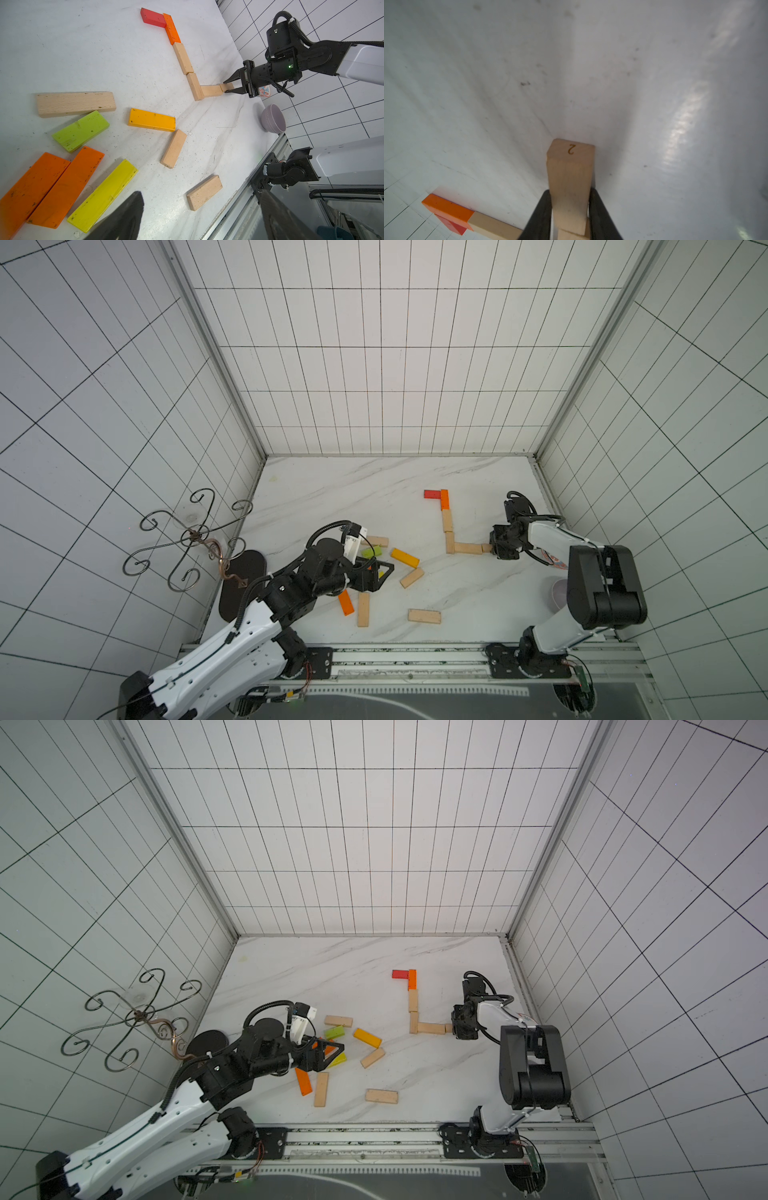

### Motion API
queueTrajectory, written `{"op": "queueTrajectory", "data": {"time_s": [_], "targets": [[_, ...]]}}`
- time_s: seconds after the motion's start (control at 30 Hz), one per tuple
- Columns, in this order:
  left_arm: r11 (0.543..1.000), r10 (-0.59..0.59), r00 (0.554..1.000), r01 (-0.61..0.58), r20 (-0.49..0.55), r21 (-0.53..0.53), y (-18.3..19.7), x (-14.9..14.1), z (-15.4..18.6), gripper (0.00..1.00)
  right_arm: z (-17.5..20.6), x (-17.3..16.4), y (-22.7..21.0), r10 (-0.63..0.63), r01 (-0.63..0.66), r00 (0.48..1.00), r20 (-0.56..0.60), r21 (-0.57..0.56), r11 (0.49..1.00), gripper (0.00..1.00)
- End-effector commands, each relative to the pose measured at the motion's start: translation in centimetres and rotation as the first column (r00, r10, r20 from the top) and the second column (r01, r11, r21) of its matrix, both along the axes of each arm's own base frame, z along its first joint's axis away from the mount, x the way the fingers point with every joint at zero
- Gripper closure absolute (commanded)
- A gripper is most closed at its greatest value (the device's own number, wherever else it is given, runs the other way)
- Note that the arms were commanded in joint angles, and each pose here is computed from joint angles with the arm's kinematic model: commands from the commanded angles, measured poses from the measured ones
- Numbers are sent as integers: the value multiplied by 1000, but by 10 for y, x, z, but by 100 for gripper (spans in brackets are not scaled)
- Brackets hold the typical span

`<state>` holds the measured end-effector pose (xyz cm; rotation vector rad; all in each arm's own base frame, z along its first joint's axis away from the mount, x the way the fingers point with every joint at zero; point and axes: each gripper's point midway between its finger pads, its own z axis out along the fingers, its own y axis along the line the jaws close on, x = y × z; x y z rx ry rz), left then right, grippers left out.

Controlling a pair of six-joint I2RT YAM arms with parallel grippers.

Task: Assemble a giraffe with building blocks
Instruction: Assemble the building block at the center of the board.

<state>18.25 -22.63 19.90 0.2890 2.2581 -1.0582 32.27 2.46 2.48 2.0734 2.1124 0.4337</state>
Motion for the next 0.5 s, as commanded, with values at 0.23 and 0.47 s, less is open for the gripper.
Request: {"op": "queueTrajectory", "data": {"time_s": [0.23, 0.47], "targets": [[1000, 7, 1000, -7, 23, -9, 2, 0, 9, 11, -9, -26, 2, -20, 19, 996, -83, -8, 1000, 69], [1000, 6, 1000, -6, 26, -10, 2, 0, 10, 12, -9, -27, 3, -33, 32, 996, -83, -5, 999, 69]]}}
